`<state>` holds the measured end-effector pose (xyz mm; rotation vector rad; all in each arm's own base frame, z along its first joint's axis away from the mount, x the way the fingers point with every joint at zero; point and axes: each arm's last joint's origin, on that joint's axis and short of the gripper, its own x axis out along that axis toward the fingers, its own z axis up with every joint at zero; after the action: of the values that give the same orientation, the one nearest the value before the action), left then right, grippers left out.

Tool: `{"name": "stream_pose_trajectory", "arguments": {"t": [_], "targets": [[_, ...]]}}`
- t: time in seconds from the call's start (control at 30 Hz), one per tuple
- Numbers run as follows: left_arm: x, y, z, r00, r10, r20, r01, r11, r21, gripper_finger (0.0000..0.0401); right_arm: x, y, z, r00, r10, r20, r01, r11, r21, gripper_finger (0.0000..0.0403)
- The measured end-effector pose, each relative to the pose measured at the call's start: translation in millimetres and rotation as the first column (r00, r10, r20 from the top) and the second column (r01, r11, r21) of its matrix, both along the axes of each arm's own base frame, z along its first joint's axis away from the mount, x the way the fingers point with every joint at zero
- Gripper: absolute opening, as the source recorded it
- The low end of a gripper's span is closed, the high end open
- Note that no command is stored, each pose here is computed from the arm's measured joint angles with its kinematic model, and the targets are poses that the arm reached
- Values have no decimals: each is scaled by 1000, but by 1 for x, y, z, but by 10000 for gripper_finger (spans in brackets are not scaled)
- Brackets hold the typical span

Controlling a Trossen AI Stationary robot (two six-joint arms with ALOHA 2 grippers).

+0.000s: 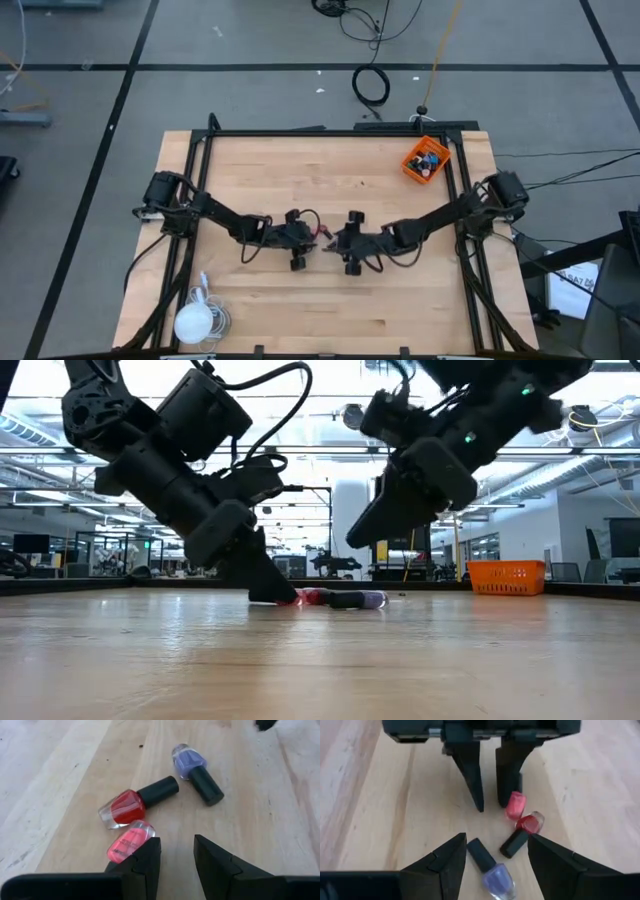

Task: Pick & Place Nail Polish
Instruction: Put the light purple nail polish bottle into the orange basket

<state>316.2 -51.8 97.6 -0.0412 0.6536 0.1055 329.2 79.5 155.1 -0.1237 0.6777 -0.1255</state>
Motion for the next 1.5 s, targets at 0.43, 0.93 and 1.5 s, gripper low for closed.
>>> {"name": "stream_pose_trajectory", "arguments": {"t": [0.43, 0.93, 1.5], "targets": [[1, 6, 0, 1000, 15, -6, -15, 1000, 6, 115, -4, -48, -19, 985, 150, -88, -142, 986, 90, 201], [1, 6, 0, 1000, 14, 2, -14, 1000, 5, 115, -7, -42, -46, 976, 207, -67, -200, 974, 106, 201], [1, 6, 0, 1000, 16, 2, -16, 1000, 2, 115, -8, -39, -56, 982, 155, -104, -136, 975, 174, 201]]}}
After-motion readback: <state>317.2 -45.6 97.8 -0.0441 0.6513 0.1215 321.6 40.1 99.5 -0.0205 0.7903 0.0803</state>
